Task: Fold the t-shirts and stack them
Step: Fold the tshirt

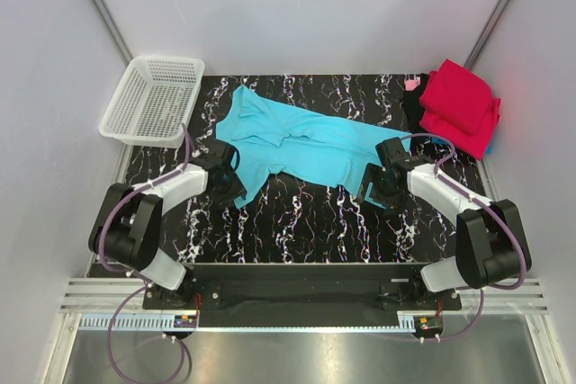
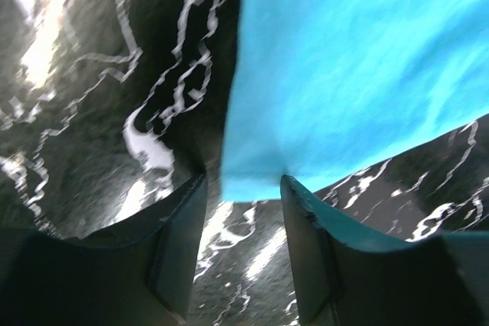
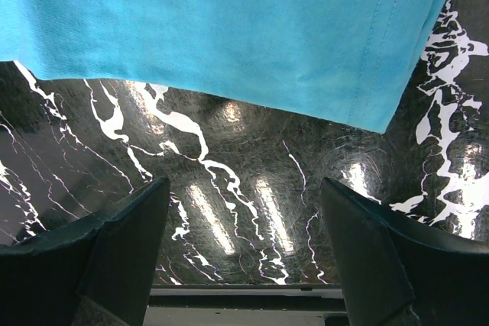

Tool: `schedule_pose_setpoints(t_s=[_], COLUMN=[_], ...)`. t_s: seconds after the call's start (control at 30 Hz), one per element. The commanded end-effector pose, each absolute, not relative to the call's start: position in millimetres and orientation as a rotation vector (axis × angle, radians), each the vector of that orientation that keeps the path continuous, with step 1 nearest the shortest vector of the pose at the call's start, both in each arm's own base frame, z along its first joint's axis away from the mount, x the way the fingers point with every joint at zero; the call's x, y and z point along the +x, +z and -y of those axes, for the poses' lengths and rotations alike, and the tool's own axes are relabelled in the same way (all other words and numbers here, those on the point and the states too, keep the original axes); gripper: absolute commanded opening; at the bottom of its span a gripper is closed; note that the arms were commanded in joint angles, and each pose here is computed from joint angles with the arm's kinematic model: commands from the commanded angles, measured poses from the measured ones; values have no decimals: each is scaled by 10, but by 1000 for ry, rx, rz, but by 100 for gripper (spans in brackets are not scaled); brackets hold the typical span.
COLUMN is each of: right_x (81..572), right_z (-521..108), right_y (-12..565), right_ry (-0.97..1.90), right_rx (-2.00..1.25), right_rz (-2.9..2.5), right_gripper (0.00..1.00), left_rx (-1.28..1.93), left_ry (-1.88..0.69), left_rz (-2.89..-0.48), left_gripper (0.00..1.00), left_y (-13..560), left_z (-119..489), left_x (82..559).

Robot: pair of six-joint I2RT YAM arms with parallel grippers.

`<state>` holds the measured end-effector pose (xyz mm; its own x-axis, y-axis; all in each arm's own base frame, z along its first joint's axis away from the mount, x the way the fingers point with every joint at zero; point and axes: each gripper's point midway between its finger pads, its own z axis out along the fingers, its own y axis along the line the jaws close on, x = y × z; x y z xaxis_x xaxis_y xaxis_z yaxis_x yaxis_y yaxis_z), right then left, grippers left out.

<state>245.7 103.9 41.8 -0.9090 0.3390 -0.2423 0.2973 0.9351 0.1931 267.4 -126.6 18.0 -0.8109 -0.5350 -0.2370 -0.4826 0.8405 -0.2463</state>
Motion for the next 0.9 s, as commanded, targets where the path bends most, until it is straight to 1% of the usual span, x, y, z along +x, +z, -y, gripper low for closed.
schedule_pose_setpoints(t_s=[0.0, 0.03, 0.1, 0.13, 0.17, 0.23, 0.33, 0.37, 0.4, 0.57, 0.63, 0.73, 0.87], right_x=[2533, 2516, 2522, 2521, 2546, 2547, 2539, 2521, 2530, 2546, 2586, 2602, 2582], right_z=[-1052, -1041, -1038, -1038, -1008, -1000, -945, -919, -853, -666, -616, -623, -592], right_y=[457, 449, 463, 459, 474, 476, 485, 476, 502, 623, 697, 699, 563], right_ry=[228, 218, 216, 214, 188, 180, 143, 127, 83, -2, -7, 21, -9], right_rx=[465, 465, 466, 466, 469, 473, 500, 523, 539, 688, 738, 807, 881], right_rz=[-2793, -2801, -2803, -2806, -2793, -2794, -2783, -2777, -2748, -2617, -2551, -2509, -2527], right_gripper=[87, 87, 87, 87, 87, 87, 87, 87, 87, 89, 89, 90, 90], left_rx=[-770, -768, -769, -769, -764, -772, -773, -774, -775, -777, -773, -767, -757], left_ry=[-263, -276, -290, -290, -287, -213, -148, -109, -96, -33, -50, -50, -68], left_rz=[-2723, -2725, -2734, -2730, -2717, -2690, -2677, -2666, -2655, -2607, -2578, -2558, -2513], left_gripper=[46, 40, 33, 26, 22, 14, 9, 3, 1, 0, 0, 0, 0], left_y=[62, 69, 67, 79, 122, 136, 174, 187, 225, 391, 502, 610, 797], left_z=[1334, 1359, 1384, 1381, 1375, 1277, 1165, 1108, 1084, 945, 939, 918, 895], left_x=[2806, 2827, 2815, 2814, 2810, 2778, 2721, 2717, 2724, 2686, 2701, 2710, 2733])
